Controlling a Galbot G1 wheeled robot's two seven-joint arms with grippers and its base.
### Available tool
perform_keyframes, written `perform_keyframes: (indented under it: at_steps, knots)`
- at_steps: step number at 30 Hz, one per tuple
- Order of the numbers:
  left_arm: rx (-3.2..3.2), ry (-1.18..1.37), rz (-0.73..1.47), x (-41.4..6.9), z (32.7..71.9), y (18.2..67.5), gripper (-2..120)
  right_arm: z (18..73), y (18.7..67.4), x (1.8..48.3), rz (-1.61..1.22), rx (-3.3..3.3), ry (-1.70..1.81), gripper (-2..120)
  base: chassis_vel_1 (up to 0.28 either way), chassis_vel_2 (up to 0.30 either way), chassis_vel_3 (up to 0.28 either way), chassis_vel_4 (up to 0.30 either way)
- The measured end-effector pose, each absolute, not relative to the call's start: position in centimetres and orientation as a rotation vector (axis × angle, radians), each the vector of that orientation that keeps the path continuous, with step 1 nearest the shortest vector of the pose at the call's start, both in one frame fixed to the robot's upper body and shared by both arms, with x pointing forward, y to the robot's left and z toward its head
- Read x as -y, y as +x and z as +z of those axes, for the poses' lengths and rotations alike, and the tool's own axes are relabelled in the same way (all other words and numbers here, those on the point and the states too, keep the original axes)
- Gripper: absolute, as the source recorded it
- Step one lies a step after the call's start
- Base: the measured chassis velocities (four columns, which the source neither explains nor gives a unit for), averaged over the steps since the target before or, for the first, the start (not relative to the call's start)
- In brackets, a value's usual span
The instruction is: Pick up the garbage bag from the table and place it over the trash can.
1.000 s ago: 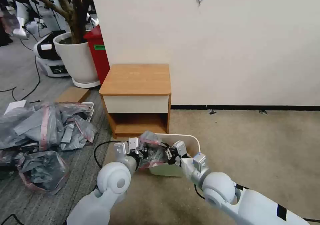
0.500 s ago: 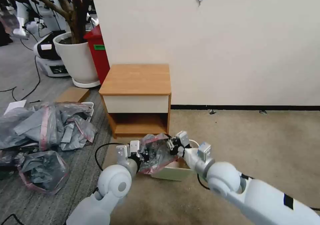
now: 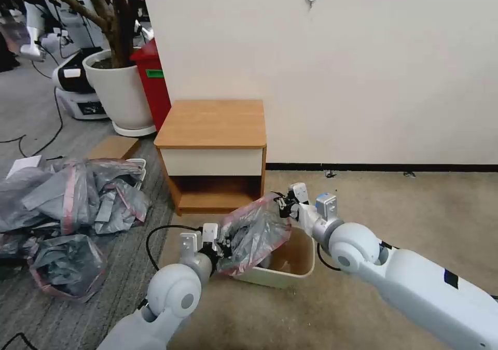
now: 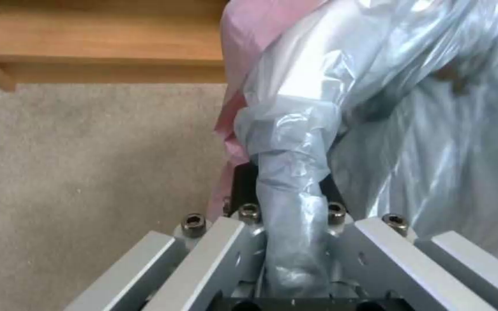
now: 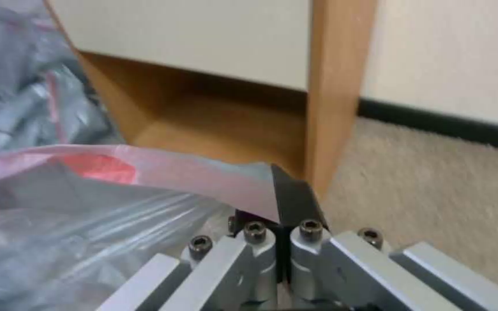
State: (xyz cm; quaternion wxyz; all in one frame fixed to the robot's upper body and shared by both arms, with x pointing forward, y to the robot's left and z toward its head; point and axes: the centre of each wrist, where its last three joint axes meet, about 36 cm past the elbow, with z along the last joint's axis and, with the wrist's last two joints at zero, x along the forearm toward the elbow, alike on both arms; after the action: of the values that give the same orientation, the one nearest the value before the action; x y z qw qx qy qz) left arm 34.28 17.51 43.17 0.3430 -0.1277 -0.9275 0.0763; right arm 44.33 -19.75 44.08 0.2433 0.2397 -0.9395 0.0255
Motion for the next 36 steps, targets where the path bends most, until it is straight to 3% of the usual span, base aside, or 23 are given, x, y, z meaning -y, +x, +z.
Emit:
perform_keyframes:
  at_steps: [10,33,36]
  knots:
    - [2.458,-0.35,0.213,-18.5,43.6,34.0,3,44.2,45.6,20.3,0.135,2.501,0.579,0,0.0,0.0,0.0,0.0]
    - [2.561,-0.277,0.36,-20.6,45.2,35.9,3,43.8,43.5,23.4,0.118,2.483,0.484,1,0.0,0.0,0.0,0.0]
    - [2.564,-0.273,0.373,-20.5,45.2,35.7,3,43.9,43.5,23.3,0.127,2.48,0.47,10,0.0,0.0,0.0,0.0]
